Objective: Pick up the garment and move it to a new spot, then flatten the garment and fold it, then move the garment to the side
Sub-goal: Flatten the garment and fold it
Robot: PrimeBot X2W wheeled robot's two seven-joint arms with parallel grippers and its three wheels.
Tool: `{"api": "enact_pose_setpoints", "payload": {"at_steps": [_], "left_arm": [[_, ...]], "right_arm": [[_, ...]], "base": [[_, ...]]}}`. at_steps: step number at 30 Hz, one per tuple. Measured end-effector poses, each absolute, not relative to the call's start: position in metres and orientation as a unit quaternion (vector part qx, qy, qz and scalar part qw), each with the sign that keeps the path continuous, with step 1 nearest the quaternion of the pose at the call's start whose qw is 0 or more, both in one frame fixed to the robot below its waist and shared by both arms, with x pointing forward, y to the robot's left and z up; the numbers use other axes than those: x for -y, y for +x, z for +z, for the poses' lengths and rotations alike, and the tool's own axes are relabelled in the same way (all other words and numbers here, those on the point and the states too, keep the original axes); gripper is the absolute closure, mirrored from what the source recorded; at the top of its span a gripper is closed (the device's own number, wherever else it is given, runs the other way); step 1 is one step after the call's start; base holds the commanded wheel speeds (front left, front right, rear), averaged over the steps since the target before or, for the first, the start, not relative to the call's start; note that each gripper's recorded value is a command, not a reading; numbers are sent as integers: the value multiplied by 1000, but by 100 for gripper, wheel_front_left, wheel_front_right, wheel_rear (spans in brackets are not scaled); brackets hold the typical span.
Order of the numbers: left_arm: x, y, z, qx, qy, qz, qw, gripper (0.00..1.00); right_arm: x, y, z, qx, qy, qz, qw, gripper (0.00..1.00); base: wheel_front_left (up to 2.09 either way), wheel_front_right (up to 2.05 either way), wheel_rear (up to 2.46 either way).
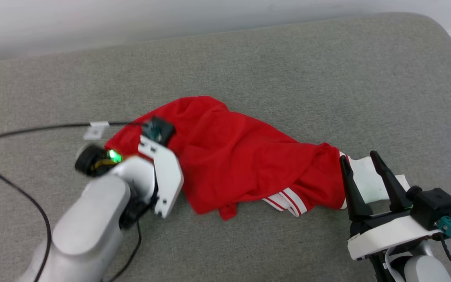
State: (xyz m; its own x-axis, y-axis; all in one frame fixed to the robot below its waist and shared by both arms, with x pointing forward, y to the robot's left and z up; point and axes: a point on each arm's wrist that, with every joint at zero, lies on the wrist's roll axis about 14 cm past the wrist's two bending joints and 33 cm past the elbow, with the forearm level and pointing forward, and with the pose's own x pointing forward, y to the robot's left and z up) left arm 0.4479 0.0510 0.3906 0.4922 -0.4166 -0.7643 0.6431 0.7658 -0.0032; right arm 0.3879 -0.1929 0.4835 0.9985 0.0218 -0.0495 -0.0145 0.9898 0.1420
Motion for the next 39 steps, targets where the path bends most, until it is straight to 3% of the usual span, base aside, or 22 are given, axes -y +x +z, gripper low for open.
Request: {"api": "enact_pose_setpoints", "payload": {"at_steps": [6,15,22,29,30,31,32,35,39], "left_arm": [[-24,507,476,-234,120,-307,915,100],[10,569,554,-94,96,-306,942,100],[18,606,508,-145,87,-295,940,100],[17,593,420,-288,76,-293,909,100],[13,586,407,-316,64,-292,901,82],[13,586,407,-316,64,-292,901,58],[10,584,407,-316,52,-289,902,0],[10,584,415,-296,34,-287,910,0],[2,583,447,-208,3,-278,938,0]], "right_arm": [[196,385,483,-26,75,3,997,0],[209,383,482,-25,72,-16,997,0],[216,387,470,-34,75,-29,996,0],[223,389,460,-44,72,-40,996,0],[221,393,462,-41,70,-34,996,0],[221,393,462,-41,70,-34,996,0],[219,396,464,-37,68,-29,997,0],[217,398,466,-33,64,-25,997,0],[212,403,479,-17,55,-12,998,0]], "base": [[0,0,0],[0,0,0],[0,0,0],[0,0,0],[0,0,0],[0,0,0],[0,0,0],[0,0,0],[0,0,0]]}}
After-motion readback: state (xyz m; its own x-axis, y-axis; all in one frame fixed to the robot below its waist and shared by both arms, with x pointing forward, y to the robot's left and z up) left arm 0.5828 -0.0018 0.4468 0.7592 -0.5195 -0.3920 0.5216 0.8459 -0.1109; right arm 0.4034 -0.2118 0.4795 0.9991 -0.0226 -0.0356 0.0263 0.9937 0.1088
